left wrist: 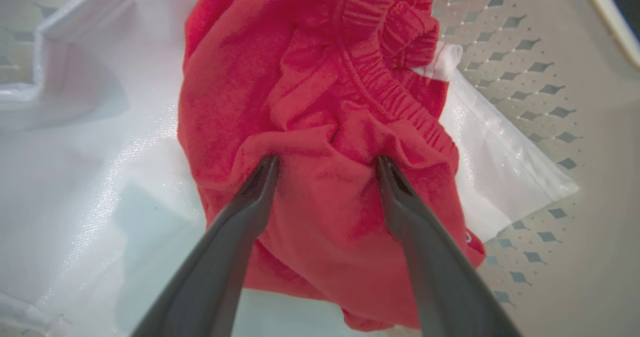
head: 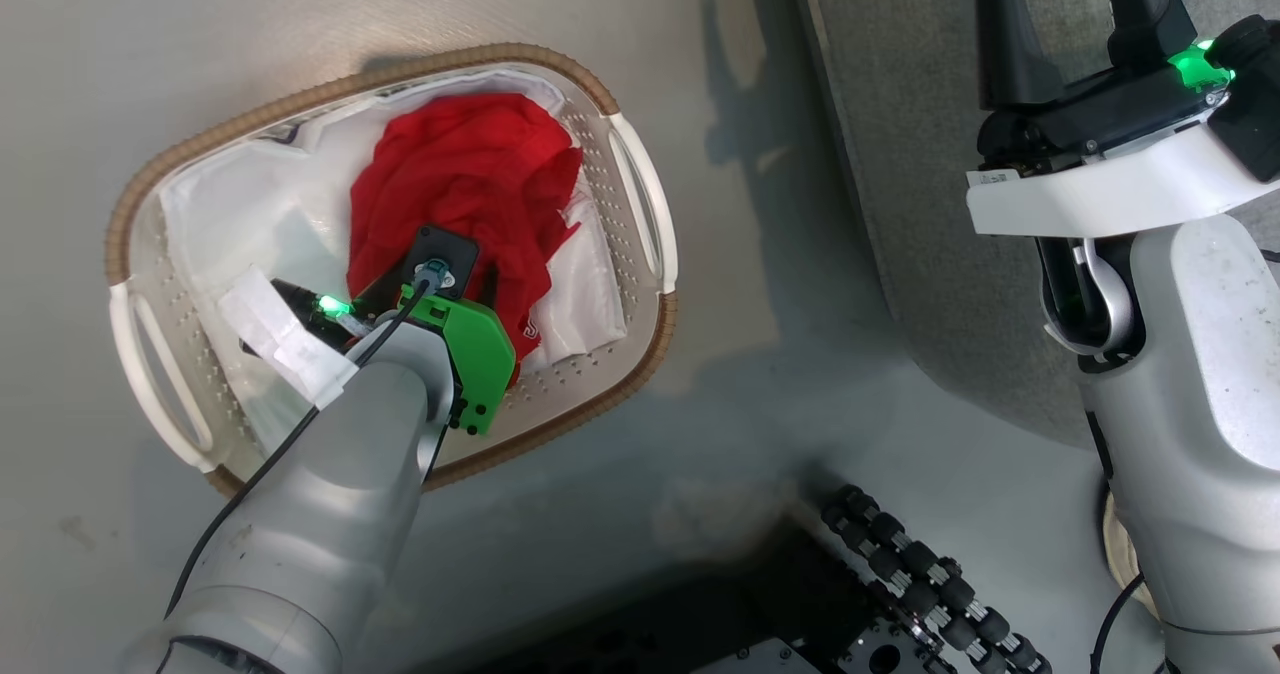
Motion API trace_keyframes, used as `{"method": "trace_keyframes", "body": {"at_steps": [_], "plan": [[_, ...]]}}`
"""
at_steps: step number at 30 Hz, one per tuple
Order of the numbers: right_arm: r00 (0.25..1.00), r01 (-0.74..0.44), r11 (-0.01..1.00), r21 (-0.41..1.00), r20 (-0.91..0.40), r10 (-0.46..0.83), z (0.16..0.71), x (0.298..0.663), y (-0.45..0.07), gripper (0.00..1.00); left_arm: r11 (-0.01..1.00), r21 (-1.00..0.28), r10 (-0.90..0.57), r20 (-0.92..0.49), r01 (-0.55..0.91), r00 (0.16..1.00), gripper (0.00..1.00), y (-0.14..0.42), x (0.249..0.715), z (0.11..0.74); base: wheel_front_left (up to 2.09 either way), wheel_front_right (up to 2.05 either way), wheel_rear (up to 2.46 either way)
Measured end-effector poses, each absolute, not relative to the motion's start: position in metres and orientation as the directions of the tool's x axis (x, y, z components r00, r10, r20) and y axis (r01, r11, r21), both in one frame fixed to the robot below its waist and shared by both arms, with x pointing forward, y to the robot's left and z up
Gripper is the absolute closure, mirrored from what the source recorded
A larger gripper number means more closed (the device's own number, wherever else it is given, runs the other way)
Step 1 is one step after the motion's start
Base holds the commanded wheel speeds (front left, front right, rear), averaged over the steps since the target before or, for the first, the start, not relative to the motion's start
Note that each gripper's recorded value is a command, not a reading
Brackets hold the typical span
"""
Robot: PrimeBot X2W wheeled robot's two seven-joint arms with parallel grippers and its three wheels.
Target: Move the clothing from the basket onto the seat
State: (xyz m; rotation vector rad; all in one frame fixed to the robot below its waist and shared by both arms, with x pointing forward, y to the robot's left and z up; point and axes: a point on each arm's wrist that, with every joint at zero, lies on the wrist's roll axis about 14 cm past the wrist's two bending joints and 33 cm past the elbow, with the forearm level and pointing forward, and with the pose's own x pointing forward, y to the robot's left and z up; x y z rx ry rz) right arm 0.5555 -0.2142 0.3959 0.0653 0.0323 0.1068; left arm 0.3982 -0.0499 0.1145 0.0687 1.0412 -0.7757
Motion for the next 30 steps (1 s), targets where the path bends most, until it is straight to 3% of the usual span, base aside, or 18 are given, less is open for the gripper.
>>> {"method": "trace_keyframes", "body": {"at_steps": [2, 3, 4, 8, 21, 30], "plan": [[0.994, -0.098, 0.993, 0.061, -0.043, 0.100, 0.390, 0.554, -0.217, 0.00, 0.730, -0.315, -0.544, -0.805, 0.606, 0.236, 0.00, -0.053, 0.390, 0.108, 0.00, 0.00, 0.00], [0.994, -0.094, 0.994, 0.056, -0.049, 0.097, 0.388, 0.554, -0.219, 0.00, 0.725, -0.321, -0.548, -0.805, 0.609, 0.228, 0.33, -0.055, 0.388, 0.106, 0.00, 0.00, 0.00], [0.994, -0.090, 0.994, 0.053, -0.054, 0.093, 0.387, 0.553, -0.221, 0.00, 0.721, -0.328, -0.553, -0.803, 0.611, 0.221, 1.00, -0.057, 0.386, 0.105, 0.00, 0.00, 0.00], [0.995, -0.079, 0.996, 0.050, -0.061, 0.082, 0.387, 0.551, -0.224, 0.00, 0.725, -0.331, -0.559, -0.795, 0.604, 0.234, 1.00, -0.058, 0.388, 0.108, 0.00, 0.00, 0.00], [0.991, -0.114, 0.992, 0.051, -0.065, 0.117, 0.414, 0.527, -0.212, 0.00, 0.779, -0.313, -0.574, -0.705, 0.543, 0.417, 1.00, -0.044, 0.398, 0.171, 0.00, 0.00, 0.00], [0.984, -0.159, 0.984, 0.079, -0.074, 0.165, 0.433, 0.493, -0.191, 0.00, 0.817, -0.269, -0.562, -0.575, 0.511, 0.595, 1.00, -0.030, 0.408, 0.250, 0.00, 0.00, 0.00]]}}
